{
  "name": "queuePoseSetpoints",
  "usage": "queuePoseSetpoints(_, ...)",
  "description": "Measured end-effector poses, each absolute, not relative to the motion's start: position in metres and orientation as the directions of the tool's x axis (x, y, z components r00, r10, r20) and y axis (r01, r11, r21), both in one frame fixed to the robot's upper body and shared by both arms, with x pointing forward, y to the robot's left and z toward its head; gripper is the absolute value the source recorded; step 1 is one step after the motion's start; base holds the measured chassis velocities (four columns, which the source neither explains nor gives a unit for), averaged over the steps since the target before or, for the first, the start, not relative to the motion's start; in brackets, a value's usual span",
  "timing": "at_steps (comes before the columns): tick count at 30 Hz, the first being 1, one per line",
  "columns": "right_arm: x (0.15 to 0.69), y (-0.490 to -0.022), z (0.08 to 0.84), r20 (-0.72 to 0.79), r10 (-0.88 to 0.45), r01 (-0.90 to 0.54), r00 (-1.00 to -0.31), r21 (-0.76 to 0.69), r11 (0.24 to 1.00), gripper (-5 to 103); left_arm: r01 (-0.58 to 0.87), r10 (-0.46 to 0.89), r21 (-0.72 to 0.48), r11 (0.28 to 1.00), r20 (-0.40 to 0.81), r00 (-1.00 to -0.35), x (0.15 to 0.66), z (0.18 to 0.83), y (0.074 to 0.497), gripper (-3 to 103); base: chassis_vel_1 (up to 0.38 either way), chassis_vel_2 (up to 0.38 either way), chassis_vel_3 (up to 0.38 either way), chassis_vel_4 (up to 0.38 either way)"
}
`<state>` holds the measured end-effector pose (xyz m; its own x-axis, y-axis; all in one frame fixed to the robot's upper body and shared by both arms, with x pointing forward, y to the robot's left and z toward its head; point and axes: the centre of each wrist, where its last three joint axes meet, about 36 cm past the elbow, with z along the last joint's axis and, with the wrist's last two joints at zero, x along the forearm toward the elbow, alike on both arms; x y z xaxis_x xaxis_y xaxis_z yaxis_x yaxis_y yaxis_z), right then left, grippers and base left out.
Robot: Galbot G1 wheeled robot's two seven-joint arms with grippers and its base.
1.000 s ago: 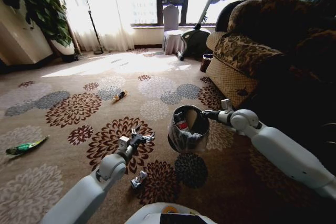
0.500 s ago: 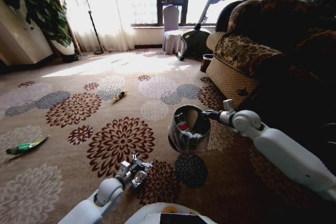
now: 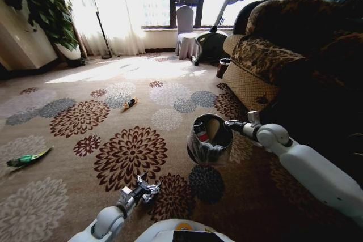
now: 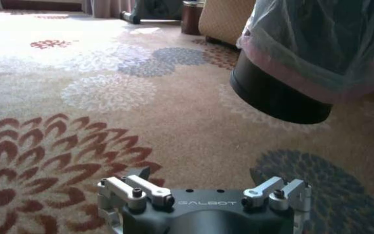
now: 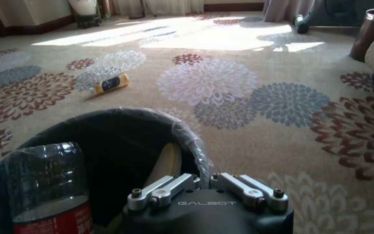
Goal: Pick up the trash from the ground and place it into the trash bin.
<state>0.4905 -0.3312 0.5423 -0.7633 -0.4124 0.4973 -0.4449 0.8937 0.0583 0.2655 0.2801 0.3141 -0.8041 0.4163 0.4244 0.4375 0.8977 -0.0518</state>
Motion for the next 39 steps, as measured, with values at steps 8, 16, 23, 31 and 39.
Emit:
queuePoseSetpoints(8,0.468,-0.338,0.532,0.521,-0.41,-0.448,-0.749,0.058,0.892,2,0.432,0.403,-0.034,0.901,0.434,-0.806,0.266,0.317,0.274,100,0.009,-0.01,-0.017,0.02)
queuePoseSetpoints(16,0.453,-0.338,0.527,0.538,-0.415,-0.459,-0.734,0.058,0.887,2,0.415,0.38,-0.015,0.91,0.432,-0.818,0.268,0.314,0.272,100,0.138,-0.139,-0.142,0.159)
queuePoseSetpoints(23,0.446,-0.343,0.523,0.537,-0.408,-0.458,-0.738,0.043,0.888,2,0.354,0.305,0.005,0.935,0.494,-0.814,0.268,0.297,0.27,100,0.245,-0.242,-0.24,0.251)
queuePoseSetpoints(31,0.436,-0.35,0.529,0.538,-0.402,-0.461,-0.74,0.028,0.887,2,0.296,0.243,0.061,0.953,0.429,-0.87,0.302,0.273,0.267,100,0.113,-0.078,-0.091,0.111)
queuePoseSetpoints(39,0.427,-0.353,0.531,0.533,-0.399,-0.46,-0.747,0.02,0.888,2,0.288,0.234,0.044,0.957,0.472,-0.85,0.331,0.252,0.258,100,-0.035,0.029,0.045,-0.048)
